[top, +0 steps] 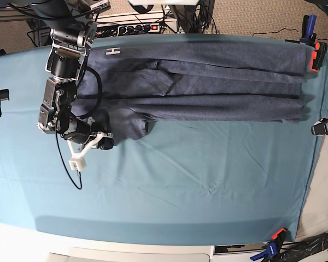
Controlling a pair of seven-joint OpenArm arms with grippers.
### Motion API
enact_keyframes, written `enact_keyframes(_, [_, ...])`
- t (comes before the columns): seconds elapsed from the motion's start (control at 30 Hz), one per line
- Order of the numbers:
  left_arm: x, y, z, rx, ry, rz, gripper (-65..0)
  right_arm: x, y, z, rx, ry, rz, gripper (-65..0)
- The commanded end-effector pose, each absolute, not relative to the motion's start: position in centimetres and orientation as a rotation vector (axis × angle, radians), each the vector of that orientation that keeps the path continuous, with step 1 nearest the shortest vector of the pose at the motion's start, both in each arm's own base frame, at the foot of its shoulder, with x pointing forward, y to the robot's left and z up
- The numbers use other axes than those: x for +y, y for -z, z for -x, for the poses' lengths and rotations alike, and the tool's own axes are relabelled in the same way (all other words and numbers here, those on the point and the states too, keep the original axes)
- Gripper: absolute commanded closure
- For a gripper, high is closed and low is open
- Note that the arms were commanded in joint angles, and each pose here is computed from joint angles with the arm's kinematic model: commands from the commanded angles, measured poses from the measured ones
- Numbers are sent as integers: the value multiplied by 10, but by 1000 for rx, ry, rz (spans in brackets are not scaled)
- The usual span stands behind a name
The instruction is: Fold the T-shirt properly
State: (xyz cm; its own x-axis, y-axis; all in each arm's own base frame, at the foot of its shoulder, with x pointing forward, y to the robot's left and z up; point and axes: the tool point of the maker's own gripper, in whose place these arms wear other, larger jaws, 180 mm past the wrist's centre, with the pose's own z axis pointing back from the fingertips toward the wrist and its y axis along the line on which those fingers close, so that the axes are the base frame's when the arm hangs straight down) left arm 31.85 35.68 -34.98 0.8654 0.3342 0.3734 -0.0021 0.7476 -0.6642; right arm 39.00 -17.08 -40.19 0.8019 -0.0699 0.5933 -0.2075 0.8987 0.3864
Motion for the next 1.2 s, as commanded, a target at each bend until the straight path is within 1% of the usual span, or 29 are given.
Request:
enact_keyframes(0.0, [370,329,-329,-565,-188,695,-255,-170,409,-381,-567,-115,-427,0])
enact_keyframes(0.07, [370,329,-329,-565,-188,695,-255,-165,409,-378,-551,-150,-437,0])
enact_keyframes(0.2, [370,329,-329,-565,-188,695,-255,-148,400,-375,-558,-187,-532,0])
enact_keyframes(0.4, [370,329,-329,-565,-188,695,-255,-147,386,-376,-575,-233,-518,0])
enact_keyframes(0.53, [370,329,-329,-565,-188,695,-255,-140,369,-371,-605,-265,-552,0])
enact_keyframes(0.87, [370,329,-329,-564,-188,695,-255,-137,347,-336,-694,-391,-461,0])
enact_keyframes(1.03, [370,329,-329,-565,-187,695,-255,-139,350,-320,-688,-412,-417,0])
enact_keyframes(1.17, [370,329,-329,-565,-188,695,-255,-142,350,-320,-689,-413,-405,0])
